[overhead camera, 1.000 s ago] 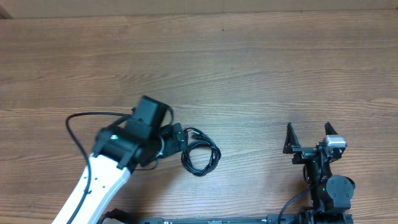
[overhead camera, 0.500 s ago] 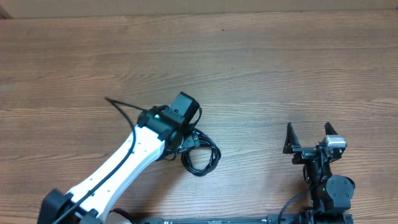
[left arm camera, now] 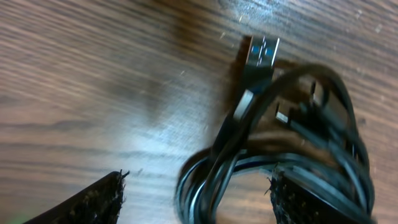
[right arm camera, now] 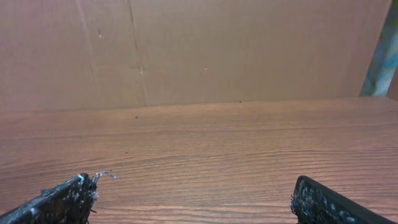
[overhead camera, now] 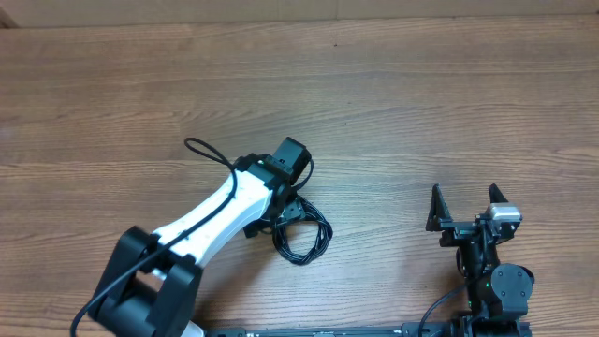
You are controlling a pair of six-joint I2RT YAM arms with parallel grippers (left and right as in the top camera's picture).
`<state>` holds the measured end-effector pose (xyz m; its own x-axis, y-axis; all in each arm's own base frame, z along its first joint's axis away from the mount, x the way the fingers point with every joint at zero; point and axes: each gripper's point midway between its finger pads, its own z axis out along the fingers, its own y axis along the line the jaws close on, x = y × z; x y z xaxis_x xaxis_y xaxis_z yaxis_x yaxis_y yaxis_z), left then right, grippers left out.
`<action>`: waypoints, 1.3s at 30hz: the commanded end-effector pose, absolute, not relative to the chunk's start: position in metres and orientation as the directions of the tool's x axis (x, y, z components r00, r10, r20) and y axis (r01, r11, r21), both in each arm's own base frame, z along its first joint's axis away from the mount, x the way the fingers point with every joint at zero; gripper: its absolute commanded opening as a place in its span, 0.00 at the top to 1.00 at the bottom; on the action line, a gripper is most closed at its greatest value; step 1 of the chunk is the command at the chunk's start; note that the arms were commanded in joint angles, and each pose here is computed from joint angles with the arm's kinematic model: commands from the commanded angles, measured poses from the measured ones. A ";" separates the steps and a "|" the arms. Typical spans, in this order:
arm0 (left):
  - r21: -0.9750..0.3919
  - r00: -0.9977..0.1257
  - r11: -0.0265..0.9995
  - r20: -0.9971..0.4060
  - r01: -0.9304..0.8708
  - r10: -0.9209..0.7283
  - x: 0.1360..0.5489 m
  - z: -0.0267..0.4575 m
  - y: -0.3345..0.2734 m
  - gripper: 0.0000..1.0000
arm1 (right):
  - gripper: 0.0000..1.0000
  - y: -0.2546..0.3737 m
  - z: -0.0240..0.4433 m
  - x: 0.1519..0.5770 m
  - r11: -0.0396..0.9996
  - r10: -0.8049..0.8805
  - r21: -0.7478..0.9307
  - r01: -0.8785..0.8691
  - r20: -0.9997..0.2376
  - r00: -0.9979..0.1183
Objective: Untangle cables
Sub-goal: 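Lower the left gripper and pinch the cable coil near a connector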
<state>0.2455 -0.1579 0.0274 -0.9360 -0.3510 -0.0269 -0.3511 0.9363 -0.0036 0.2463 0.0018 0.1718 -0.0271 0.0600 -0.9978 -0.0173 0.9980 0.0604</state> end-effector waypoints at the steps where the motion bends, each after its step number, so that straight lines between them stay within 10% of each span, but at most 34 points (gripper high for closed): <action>1: -0.027 -0.916 0.915 -0.016 -0.401 -0.402 0.252 0.018 -0.169 0.23 | 0.00 -0.001 0.170 0.246 0.998 0.067 0.067 -0.004 -0.997 -0.024; 39: -0.079 -0.871 0.872 -0.058 -0.483 -0.488 0.283 0.003 -0.165 0.46 | 0.00 -0.001 0.170 0.246 0.998 0.067 0.067 -0.004 -0.997 -0.024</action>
